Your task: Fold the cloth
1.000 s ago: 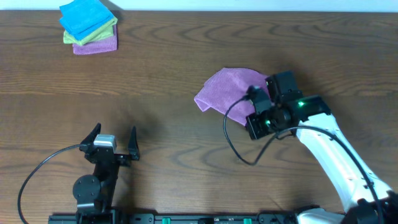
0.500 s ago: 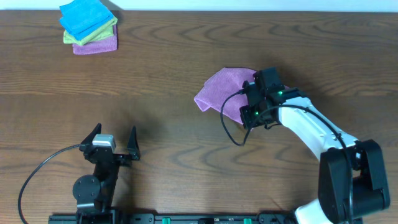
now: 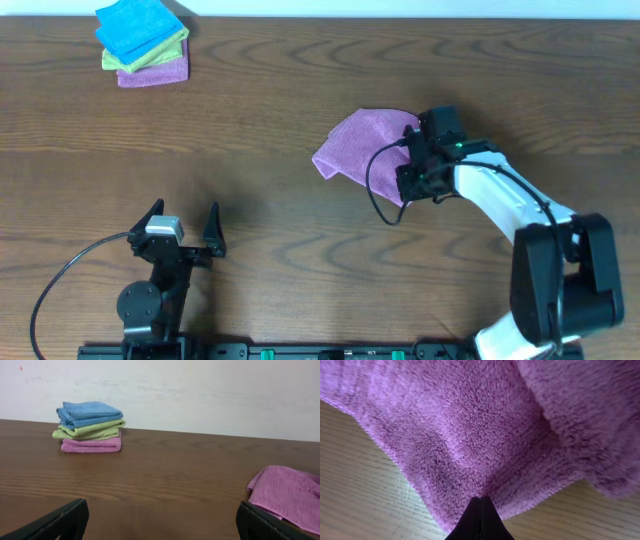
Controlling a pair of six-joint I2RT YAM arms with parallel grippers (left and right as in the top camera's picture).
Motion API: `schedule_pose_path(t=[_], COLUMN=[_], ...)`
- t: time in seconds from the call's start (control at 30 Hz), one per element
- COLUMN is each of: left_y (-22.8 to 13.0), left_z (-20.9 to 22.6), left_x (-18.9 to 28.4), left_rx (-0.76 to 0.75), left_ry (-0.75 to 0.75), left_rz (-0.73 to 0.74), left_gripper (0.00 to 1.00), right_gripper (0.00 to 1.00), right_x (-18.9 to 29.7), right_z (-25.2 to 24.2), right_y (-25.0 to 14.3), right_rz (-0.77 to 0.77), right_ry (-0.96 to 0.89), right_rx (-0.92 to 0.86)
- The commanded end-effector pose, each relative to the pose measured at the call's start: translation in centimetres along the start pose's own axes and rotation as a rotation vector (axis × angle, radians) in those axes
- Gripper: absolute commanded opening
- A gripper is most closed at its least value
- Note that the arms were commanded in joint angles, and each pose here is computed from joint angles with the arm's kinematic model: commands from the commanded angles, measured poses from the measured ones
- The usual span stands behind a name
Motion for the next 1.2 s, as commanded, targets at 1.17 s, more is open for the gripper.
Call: schedule_pose_path(t=[1.17], left_y=[-1.3], left_z=[-0.9], left_x=[0.0], left_rx=[0.053], left_ry=[-0.084], left_rz=[0.052], left_gripper=[0.95], right_gripper=[0.02], right_x=[1.3], right_z=[4.3], right_y=[-8.7], right_rz=[0.447], right_ry=[-0.011], right_rx=[-0.002])
Point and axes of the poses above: each gripper's point midway between its finger pads, its own x axis back along the fingers, its own z axis along the line the jaws close on, y = z × x, the point moved 7 cm from there along x, back along the fingers, and after that the axes turned 7 degrees about -x, right-handed, at the moved point
